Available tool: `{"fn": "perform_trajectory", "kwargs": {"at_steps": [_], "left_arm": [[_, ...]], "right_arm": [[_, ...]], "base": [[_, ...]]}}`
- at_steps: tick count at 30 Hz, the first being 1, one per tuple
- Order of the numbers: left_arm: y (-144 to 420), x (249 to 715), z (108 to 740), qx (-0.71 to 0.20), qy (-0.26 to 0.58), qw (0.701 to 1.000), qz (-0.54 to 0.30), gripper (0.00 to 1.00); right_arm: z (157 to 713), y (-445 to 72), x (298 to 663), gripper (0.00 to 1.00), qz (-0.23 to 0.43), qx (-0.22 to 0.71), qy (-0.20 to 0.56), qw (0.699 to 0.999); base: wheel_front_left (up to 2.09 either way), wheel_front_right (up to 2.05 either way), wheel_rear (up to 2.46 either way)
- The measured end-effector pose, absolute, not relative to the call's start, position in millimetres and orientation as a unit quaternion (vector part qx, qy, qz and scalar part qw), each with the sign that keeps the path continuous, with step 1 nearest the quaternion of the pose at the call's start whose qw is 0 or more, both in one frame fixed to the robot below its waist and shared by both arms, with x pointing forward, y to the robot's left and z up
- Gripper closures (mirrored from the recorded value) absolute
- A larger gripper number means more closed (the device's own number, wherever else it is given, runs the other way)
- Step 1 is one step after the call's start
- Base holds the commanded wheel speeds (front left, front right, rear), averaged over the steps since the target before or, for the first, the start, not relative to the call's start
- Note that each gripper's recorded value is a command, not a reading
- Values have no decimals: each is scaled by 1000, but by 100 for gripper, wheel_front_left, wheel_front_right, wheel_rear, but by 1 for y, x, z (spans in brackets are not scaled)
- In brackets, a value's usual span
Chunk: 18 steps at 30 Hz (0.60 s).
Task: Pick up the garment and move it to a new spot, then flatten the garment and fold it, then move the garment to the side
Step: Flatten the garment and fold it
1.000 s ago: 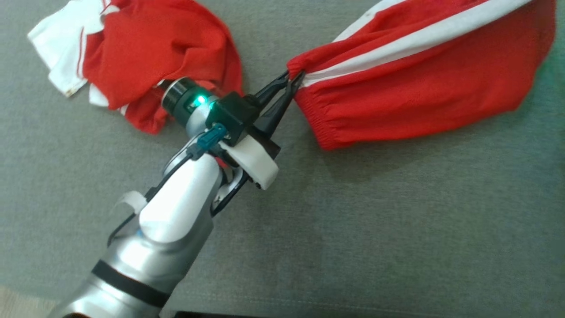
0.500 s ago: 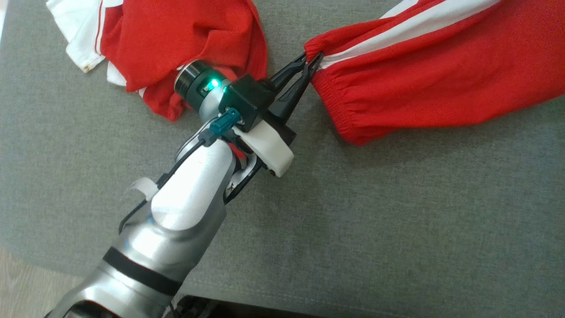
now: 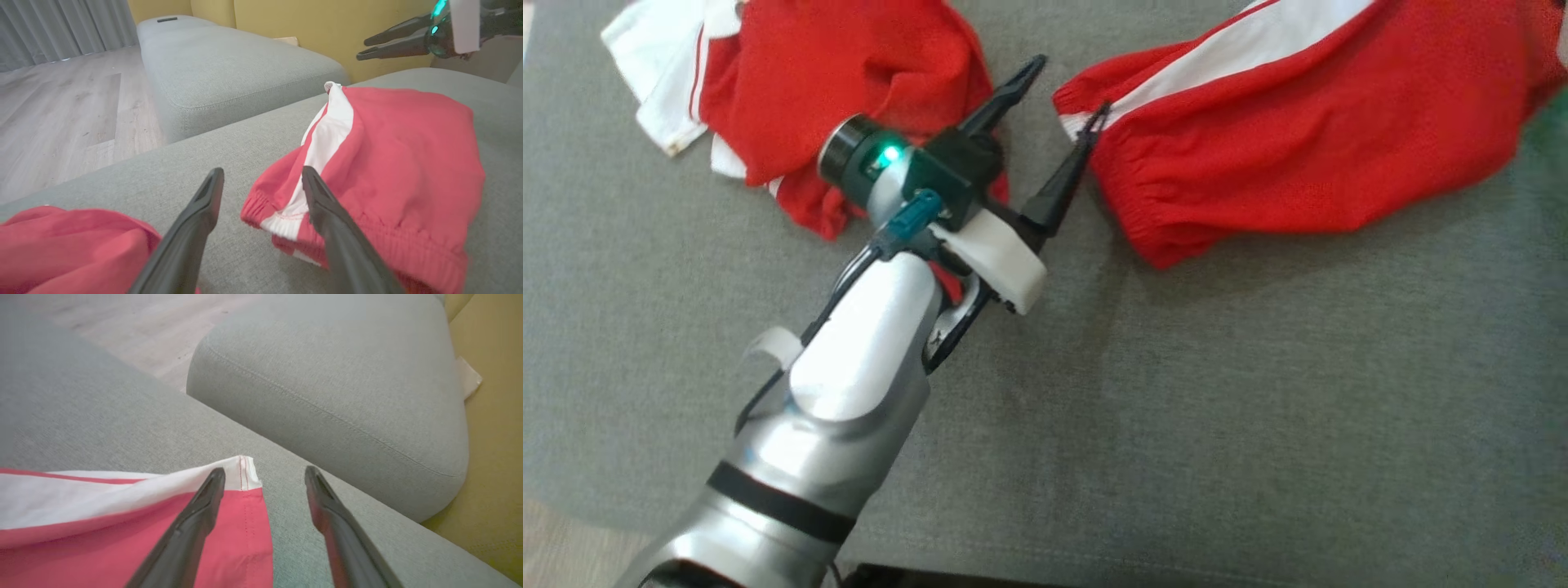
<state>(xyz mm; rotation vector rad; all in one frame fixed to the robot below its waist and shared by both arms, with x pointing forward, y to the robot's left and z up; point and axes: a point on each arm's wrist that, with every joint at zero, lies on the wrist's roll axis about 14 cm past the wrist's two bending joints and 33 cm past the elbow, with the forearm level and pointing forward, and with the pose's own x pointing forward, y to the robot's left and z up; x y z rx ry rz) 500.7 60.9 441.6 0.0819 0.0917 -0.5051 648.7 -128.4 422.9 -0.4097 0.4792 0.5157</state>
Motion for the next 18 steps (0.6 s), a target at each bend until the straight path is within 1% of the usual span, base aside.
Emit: {"fn": "perform_trajectory", "kwargs": {"at_steps": [3,9,11,12,18], "left_arm": [[65,500,451,39,35,970,-237,0],[74,496,475,8,6,980,-198,0],[84,496,487,-26,-7,985,-168,0],[89,493,498,-40,-21,987,-154,0],[95,477,523,-74,-55,988,-128,0]], "right_arm": [[444,-132,644,0,243,-172,203,933],[483,-141,622,0,230,-115,129,958],[504,-153,617,0,205,-77,87,972],[518,-165,610,0,183,-53,57,980],[528,-185,573,0,141,0,30,990]], "base": [[0,0,0],[0,0,0],[0,0,0],[0,0,0],[0,0,0]]}}
